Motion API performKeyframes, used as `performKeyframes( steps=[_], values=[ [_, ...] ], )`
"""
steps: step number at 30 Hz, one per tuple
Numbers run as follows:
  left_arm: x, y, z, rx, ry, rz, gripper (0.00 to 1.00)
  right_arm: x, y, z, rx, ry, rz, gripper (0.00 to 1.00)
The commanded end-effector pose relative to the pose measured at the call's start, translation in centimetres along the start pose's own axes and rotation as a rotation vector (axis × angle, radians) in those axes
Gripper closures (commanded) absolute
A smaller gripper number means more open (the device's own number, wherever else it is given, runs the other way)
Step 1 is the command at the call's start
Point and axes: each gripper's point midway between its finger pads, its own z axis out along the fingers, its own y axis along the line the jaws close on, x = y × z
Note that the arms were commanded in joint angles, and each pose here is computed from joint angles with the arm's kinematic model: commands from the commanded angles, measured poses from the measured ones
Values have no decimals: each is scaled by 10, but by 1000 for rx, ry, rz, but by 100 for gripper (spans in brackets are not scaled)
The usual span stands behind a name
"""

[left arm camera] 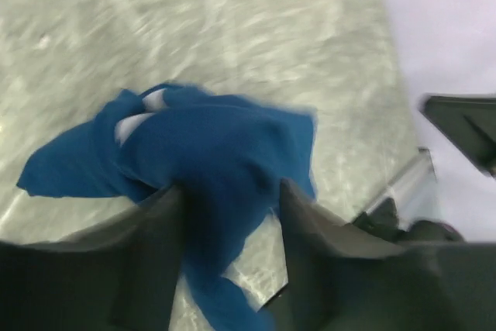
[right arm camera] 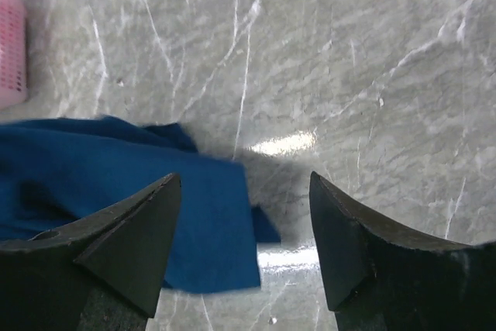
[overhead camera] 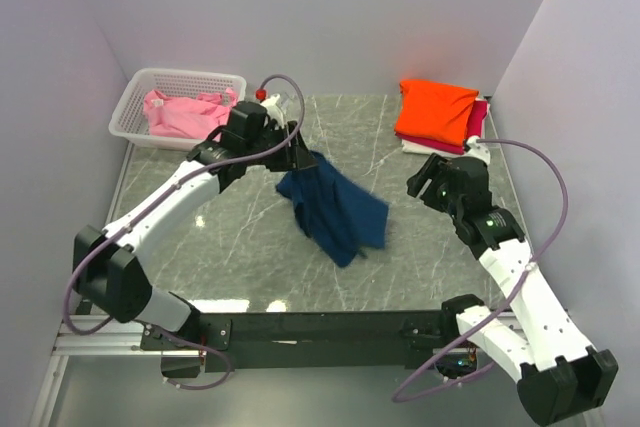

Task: Fold and stack the t-shirts
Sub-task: Move the tshirt to the center of the board, then flatten the tshirt out

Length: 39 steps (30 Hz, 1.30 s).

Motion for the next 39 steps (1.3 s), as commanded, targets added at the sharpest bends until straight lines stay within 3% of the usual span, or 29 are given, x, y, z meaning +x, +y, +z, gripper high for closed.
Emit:
performKeyframes(
  steps=[1, 2, 7, 15, 22, 29, 39],
  values=[
    [15, 41, 11, -169, 41, -5, 42, 7, 2, 11, -7, 31, 9, 26],
    [24, 49, 14, -193, 77, -16, 26, 14, 0, 16, 4, 58, 2, 26],
    [66, 81, 25, -287, 175, -67, 19, 51, -5, 31, 15, 214, -12, 27],
    [141, 124, 10, -423, 334, -150, 20, 135, 1, 35, -38, 503, -21, 30],
    [173, 133, -9, -448, 353, -208, 23, 192, -3, 23, 9, 698, -117, 31],
    [194, 129, -15, -411, 350, -286, 26, 212, -18, 8, 32, 732, -90, 33],
    [173, 111, -7, -332, 276, -321, 27, 229, -15, 7, -11, 783, -63, 41]
  ],
)
